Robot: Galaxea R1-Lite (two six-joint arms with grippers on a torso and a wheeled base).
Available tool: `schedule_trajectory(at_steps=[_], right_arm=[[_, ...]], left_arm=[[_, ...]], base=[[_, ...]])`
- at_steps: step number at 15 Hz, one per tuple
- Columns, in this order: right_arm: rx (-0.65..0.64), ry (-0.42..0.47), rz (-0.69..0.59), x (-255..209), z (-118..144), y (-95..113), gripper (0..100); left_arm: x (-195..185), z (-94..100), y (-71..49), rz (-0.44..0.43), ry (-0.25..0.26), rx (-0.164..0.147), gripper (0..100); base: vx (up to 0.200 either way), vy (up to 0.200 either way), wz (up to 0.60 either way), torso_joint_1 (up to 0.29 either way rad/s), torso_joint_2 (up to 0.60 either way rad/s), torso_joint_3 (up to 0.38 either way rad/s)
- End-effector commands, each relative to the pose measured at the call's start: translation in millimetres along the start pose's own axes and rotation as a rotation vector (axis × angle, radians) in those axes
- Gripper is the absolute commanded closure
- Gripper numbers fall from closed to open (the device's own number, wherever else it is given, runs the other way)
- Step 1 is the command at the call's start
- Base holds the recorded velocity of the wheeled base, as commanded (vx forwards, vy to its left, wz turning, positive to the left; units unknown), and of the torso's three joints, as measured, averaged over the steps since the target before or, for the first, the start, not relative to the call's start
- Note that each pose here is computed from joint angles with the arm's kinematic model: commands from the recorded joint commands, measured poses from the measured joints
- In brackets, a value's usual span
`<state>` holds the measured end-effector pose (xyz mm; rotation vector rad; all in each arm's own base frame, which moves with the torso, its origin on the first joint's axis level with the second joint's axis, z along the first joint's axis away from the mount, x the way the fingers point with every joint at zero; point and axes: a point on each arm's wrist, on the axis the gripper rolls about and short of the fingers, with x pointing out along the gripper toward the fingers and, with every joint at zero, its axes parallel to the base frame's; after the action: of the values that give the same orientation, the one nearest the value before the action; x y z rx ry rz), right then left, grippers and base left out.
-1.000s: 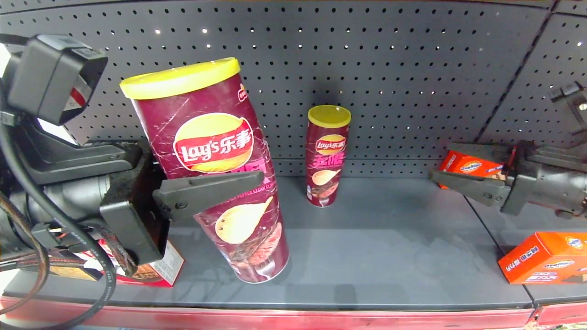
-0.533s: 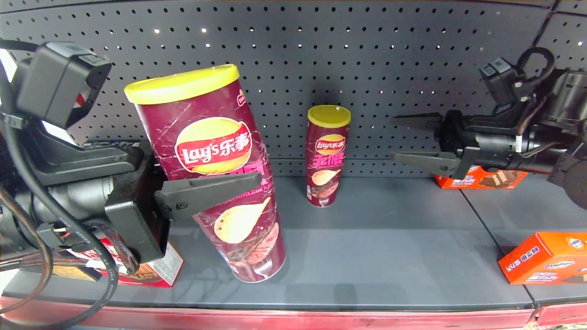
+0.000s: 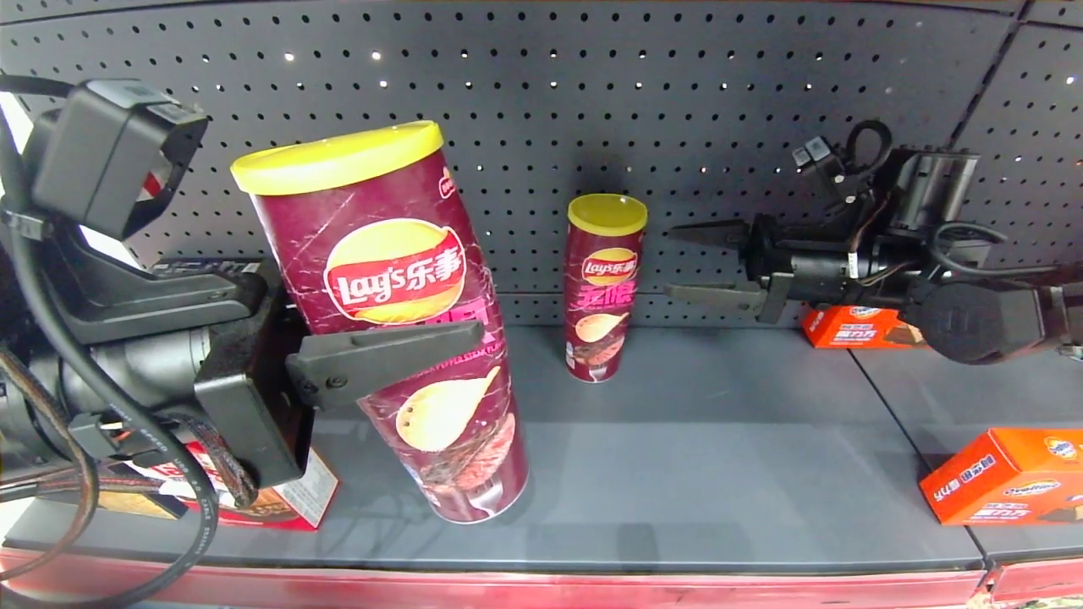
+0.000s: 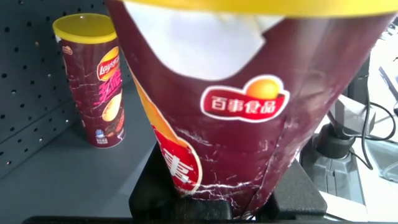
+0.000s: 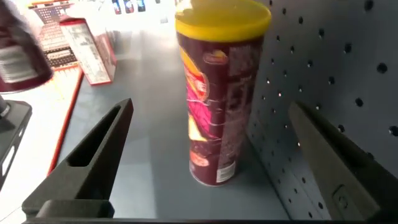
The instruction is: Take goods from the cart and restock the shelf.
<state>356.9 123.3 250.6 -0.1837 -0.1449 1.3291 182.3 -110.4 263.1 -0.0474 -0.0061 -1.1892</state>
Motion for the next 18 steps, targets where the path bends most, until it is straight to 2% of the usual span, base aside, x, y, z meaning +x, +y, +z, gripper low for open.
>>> schedule_trajectory(at_steps=[1,8,18], right_arm=[[0.029,0.014,0.012,11,-16,-8,0],[0.081,0.038,0.052,38,-51,-18,0],[0.096,0.04,0.09,68,-80,-28,0]], left_arm=[[1,-0.1,1.0,0.001,0.001,-0.001,100],[2,-3.2,3.2,0.003,0.011,-0.01,100],[5,-6.9,5.9,0.006,0.023,-0.02,100]], base=[[0.0,0.0,0.0,0.0,0.0,0.0],[0.0,0.0,0.0,0.0,0.0,0.0],[0.0,0.0,0.0,0.0,0.0,0.0]])
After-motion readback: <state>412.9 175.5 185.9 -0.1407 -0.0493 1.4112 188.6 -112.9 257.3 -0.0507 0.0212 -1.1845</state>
